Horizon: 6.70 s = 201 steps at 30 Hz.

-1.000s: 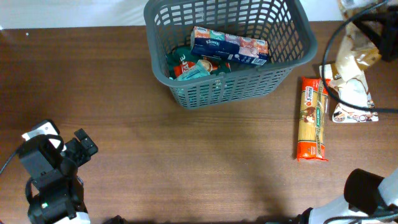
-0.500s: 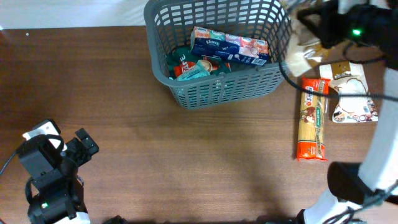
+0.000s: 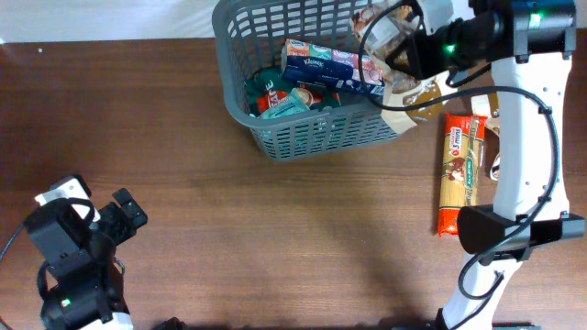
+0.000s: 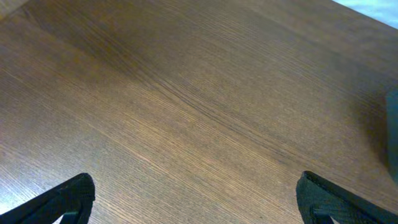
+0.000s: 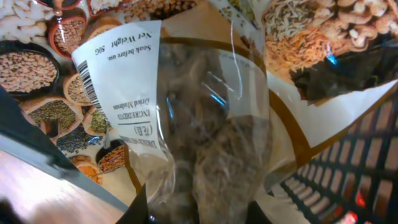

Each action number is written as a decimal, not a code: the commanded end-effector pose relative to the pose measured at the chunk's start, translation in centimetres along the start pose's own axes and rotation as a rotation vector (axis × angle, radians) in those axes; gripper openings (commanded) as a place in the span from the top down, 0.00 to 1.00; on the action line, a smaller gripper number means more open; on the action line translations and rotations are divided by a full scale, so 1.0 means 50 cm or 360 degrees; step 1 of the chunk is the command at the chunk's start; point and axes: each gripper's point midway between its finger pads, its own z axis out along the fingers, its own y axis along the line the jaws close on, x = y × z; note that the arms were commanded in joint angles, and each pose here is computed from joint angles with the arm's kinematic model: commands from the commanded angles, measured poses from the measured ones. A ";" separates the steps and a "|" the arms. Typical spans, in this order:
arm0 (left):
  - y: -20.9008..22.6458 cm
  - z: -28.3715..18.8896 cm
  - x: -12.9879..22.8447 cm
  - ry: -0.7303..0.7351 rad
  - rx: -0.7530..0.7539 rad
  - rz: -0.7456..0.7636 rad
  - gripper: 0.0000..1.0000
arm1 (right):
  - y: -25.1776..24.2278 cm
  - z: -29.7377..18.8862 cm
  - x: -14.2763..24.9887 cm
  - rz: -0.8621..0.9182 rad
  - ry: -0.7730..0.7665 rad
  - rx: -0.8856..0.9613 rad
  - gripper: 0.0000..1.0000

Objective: Pack container
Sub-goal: 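Carry the mushroom pouch left over the grey basket, then lower the mushroom pouch into the basket and open the right gripper, then move the right gripper back right over the white rice pouch, then grasp the rice pouch's lower end with the right gripper and lift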

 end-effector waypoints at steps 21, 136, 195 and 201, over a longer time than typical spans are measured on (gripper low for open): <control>-0.010 0.001 0.002 0.0003 0.0041 0.0036 0.01 | 0.011 -0.064 -0.233 -0.0238 -0.0634 0.0777 0.97; -0.015 0.001 0.010 0.0027 0.0068 0.0107 0.01 | -0.641 -0.017 0.491 0.0879 0.0628 0.0861 0.01; -0.013 -0.001 0.040 0.0122 0.0063 0.0138 0.01 | -0.603 0.255 0.583 0.0832 0.0603 0.0034 0.19; -0.013 -0.001 0.039 0.0122 0.0064 0.0138 0.01 | -0.607 0.249 0.599 0.0851 0.0671 0.0084 0.01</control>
